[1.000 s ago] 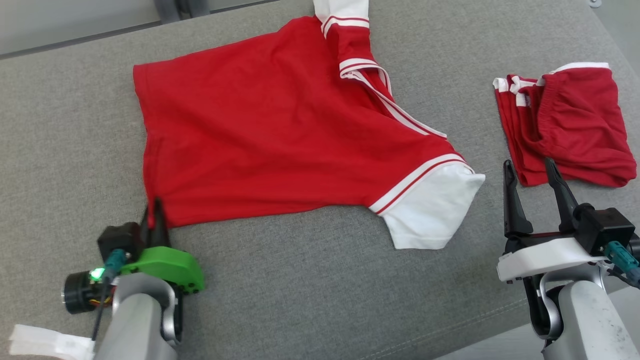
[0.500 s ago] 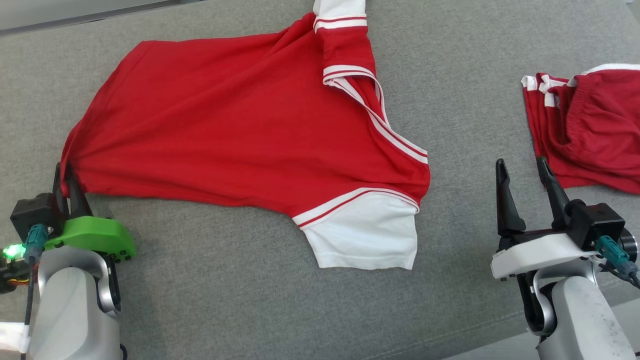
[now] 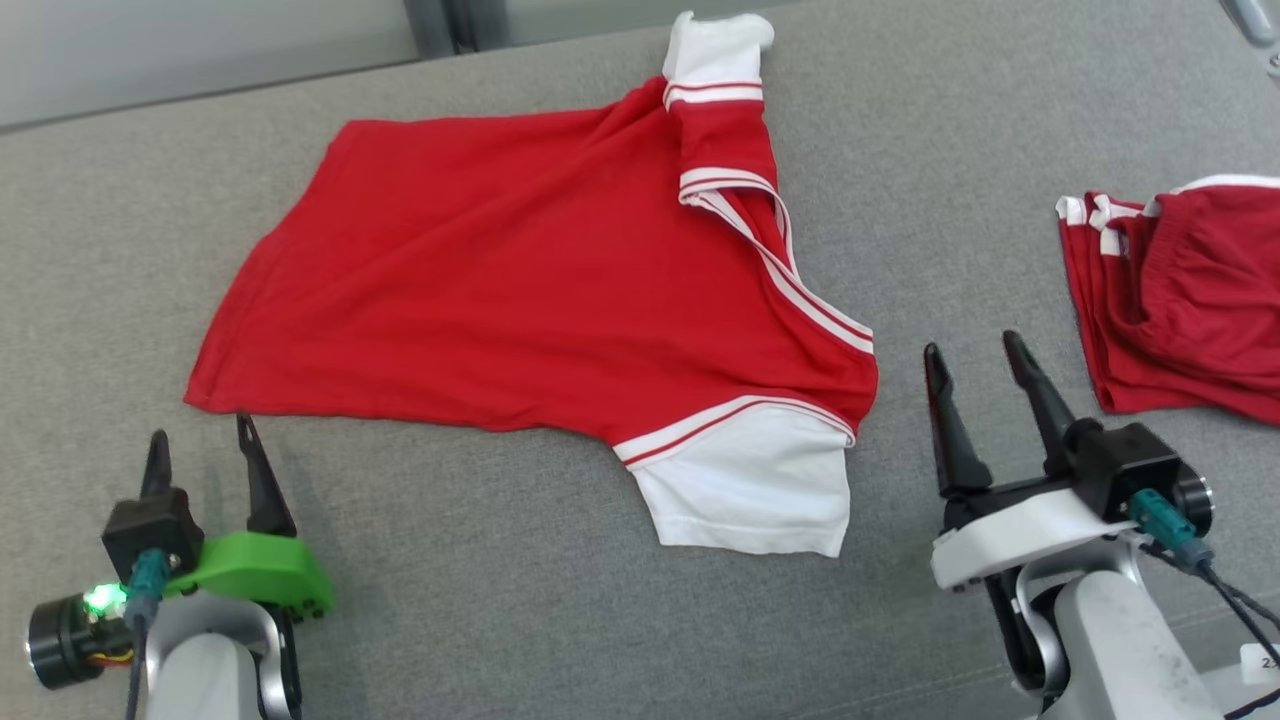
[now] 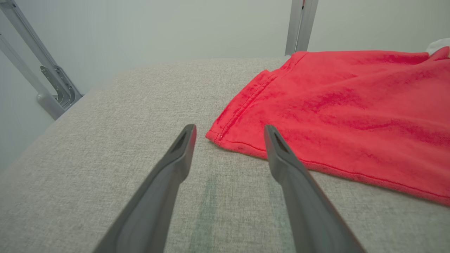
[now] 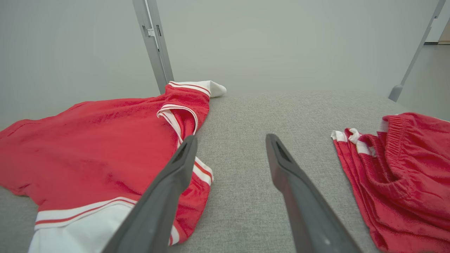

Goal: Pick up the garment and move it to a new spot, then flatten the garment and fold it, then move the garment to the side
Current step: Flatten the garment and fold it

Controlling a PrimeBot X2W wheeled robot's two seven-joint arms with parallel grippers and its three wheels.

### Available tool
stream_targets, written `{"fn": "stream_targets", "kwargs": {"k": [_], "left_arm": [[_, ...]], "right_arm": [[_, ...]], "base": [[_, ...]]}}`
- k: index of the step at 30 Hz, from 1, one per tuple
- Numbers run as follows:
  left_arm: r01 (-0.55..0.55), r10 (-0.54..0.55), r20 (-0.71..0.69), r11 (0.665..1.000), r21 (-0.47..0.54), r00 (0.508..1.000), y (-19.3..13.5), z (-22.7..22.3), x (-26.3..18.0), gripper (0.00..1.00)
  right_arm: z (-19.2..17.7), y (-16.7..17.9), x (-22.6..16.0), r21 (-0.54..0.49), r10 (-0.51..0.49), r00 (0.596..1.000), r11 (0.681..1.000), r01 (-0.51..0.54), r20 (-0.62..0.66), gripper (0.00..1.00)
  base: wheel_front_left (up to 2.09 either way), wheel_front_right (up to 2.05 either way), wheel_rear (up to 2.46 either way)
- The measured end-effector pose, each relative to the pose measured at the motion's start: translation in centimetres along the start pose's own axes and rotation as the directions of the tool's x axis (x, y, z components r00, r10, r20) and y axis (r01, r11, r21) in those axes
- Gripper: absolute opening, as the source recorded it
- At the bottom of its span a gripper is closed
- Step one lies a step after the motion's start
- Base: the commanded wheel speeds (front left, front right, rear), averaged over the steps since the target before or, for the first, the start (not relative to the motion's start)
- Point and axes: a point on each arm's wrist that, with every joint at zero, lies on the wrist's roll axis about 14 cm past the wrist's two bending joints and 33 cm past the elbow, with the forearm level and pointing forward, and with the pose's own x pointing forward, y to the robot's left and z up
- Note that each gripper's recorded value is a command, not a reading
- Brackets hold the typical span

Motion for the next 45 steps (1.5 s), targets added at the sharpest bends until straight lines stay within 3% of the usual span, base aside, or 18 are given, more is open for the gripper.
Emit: {"fn": "stream_targets", "kwargs": {"k": [11, 27, 38, 45], "left_arm": [[0.019, -0.018, 0.054, 0.999, -0.026, 0.998, 0.0, 1.6, -5.7, 1.0], [-0.018, 0.02, 0.089, 1.0, -0.02, 0.996, 1.1, 2.3, -9.7, 1.0], [-0.009, 0.01, 0.058, 1.0, -0.019, 0.998, 0.8, 1.3, -9.7, 1.0], [-0.012, 0.013, 0.046, 1.0, -0.02, 0.999, 1.0, 0.9, -9.8, 1.0]], "right_arm": [[0.3, 4.8, -2.5, 0.037, 0.122, 0.992, 0.992, -0.122, 0.005, 1.0], [-0.2, 6.6, -4.9, 0.046, 0.17, 0.985, 0.984, -0.169, -0.01, 1.0], [-7.4, 7.2, -7.3, 0.05, 0.195, 0.949, 0.981, -0.188, -0.247, 1.0], [-8.8, 6.7, -6.6, 0.064, 0.179, 0.939, 0.984, -0.167, -0.295, 1.0]], "base": [[0.0, 0.0, 0.0], [0.0, 0.0, 0.0], [0.0, 0.0, 0.0], [0.0, 0.0, 0.0]]}}
